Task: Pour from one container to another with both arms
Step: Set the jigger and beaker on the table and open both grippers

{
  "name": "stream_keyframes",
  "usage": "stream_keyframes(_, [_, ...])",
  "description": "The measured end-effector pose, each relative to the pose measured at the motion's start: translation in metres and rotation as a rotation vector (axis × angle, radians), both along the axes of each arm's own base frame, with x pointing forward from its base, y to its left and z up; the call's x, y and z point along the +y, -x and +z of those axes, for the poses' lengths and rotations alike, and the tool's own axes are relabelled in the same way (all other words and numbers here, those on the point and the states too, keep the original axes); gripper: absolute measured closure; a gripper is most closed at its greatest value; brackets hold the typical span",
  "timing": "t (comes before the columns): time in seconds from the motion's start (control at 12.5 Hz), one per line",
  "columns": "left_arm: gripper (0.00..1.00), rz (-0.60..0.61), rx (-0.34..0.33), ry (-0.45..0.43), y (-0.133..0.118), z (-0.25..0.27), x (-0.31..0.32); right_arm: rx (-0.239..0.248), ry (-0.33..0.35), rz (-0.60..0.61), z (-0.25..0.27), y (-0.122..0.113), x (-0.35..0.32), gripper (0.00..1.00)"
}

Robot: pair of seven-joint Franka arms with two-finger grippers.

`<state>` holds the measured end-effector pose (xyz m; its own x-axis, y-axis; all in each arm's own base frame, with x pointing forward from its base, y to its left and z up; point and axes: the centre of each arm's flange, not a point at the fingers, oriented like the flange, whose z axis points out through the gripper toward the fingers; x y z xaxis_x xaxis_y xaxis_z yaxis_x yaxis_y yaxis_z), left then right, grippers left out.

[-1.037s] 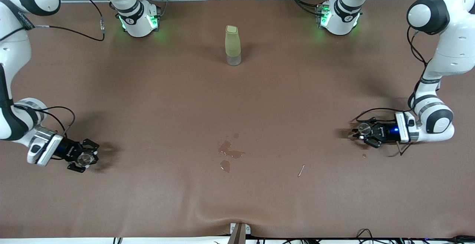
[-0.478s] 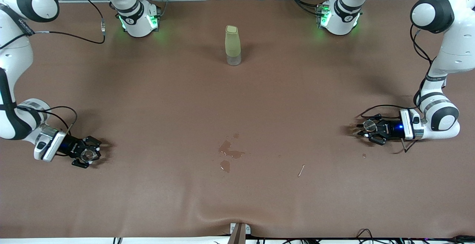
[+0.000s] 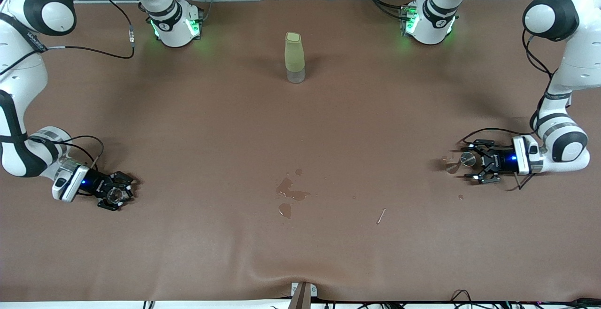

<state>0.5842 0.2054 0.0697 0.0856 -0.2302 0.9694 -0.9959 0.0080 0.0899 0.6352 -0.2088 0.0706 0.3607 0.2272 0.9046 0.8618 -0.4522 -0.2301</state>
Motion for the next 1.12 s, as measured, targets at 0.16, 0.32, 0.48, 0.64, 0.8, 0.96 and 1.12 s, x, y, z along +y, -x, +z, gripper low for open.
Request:
stream_keyframes(0.16, [0.00, 0.017, 0.027, -0.010, 0.007, 0.003, 0.019, -0.017, -0.009, 0.002, -0.002, -0.001, 0.005, 0.89])
stream_keyframes(0.32, [0.00, 0.008, 0.050, -0.015, 0.008, 0.006, 0.024, -0.044, -0.008, 0.011, -0.002, -0.003, 0.008, 0.82])
stream_keyframes(0.48, [0.00, 0.008, 0.074, -0.026, 0.007, 0.009, 0.028, -0.058, -0.026, 0.021, 0.002, -0.006, 0.011, 0.73])
stream_keyframes(0.64, [0.00, 0.003, 0.109, -0.043, 0.008, 0.013, 0.033, -0.075, -0.040, 0.026, 0.009, -0.010, 0.010, 0.48])
stream_keyframes(0.8, [0.00, -0.001, 0.175, -0.092, 0.010, 0.028, 0.048, -0.091, -0.055, 0.036, 0.016, -0.014, 0.008, 0.24])
stream_keyframes(0.96, [0.00, 0.010, 0.273, -0.185, -0.001, 0.067, 0.067, -0.094, -0.063, 0.039, 0.018, -0.013, 0.006, 0.01])
stream_keyframes(1.12, [0.00, 0.050, 0.370, -0.257, -0.013, 0.113, 0.076, -0.102, -0.068, 0.041, 0.022, -0.014, 0.003, 0.00])
